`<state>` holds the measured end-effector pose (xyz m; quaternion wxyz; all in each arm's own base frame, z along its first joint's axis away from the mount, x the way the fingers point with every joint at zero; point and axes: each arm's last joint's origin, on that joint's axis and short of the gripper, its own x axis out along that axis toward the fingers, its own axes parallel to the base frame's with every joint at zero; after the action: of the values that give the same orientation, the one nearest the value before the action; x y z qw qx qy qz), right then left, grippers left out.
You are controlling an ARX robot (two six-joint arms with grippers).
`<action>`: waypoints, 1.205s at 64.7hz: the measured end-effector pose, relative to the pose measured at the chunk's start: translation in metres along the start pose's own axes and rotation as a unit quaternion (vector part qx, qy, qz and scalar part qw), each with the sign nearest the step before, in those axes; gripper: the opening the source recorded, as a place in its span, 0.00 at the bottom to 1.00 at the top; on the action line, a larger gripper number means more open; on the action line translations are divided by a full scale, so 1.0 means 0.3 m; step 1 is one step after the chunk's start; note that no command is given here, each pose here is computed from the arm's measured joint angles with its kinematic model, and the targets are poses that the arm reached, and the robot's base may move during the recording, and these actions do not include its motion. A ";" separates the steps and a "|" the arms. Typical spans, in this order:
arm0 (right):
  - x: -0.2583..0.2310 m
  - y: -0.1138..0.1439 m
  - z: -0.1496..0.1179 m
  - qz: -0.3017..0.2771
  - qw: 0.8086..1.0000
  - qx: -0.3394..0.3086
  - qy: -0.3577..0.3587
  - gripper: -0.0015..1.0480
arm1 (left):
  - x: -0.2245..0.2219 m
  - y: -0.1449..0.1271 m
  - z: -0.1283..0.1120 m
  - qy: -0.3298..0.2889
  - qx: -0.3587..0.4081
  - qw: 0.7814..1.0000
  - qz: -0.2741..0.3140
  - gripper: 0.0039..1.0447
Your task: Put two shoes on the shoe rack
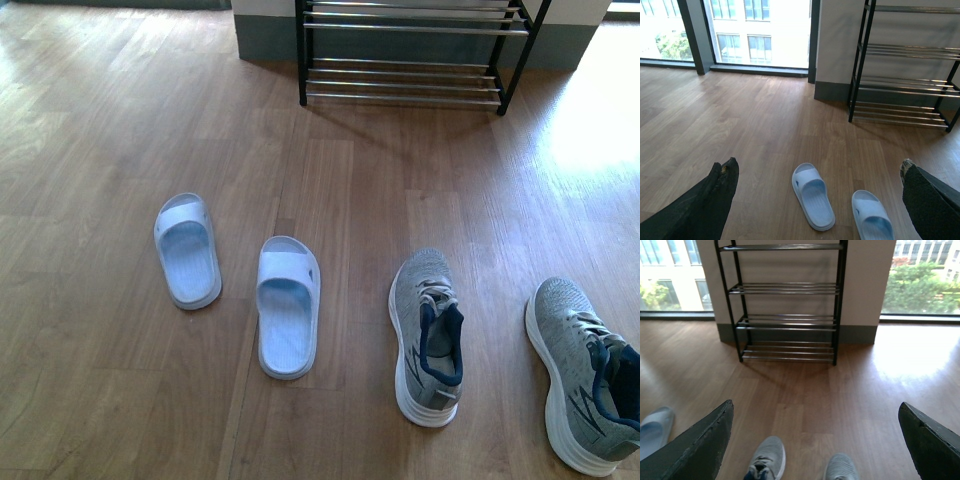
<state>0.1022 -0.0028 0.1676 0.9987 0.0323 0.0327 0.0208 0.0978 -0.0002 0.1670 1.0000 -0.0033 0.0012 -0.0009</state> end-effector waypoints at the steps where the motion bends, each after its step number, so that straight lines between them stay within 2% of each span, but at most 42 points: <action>1: 0.010 -0.007 0.002 -0.003 1.000 0.010 0.008 0.91 | 0.000 0.000 0.000 0.000 0.000 1.000 0.000 0.91; 11: 0.140 -0.089 0.028 -0.068 0.994 0.036 0.080 0.91 | 0.000 0.000 0.000 0.000 0.000 1.000 0.000 0.91; 17: 0.250 -0.139 0.001 -0.090 0.986 0.035 0.136 0.91 | 0.000 0.000 0.000 0.000 0.000 1.000 0.000 0.91; 32: 0.482 -0.290 -0.253 -0.153 0.941 0.006 0.301 0.91 | 0.000 0.000 0.000 0.000 0.000 1.000 0.000 0.91; 48: 0.573 -0.370 -0.521 -0.139 0.890 -0.011 0.434 0.91 | 0.000 0.000 0.000 0.000 0.000 1.000 0.000 0.91; 57: 0.619 -0.408 -0.623 -0.141 0.867 -0.015 0.477 0.91 | 0.000 0.000 0.000 0.000 0.000 1.000 0.000 0.91; 78: 0.669 -0.447 -0.740 -0.140 0.845 -0.006 0.515 0.91 | 0.000 0.000 0.000 0.000 0.000 1.000 0.000 0.91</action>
<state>0.2927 -0.1137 -0.0750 0.8307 0.0060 0.5466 -0.1055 0.0978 -0.0002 0.1670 1.0000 -0.0035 0.0012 -0.0009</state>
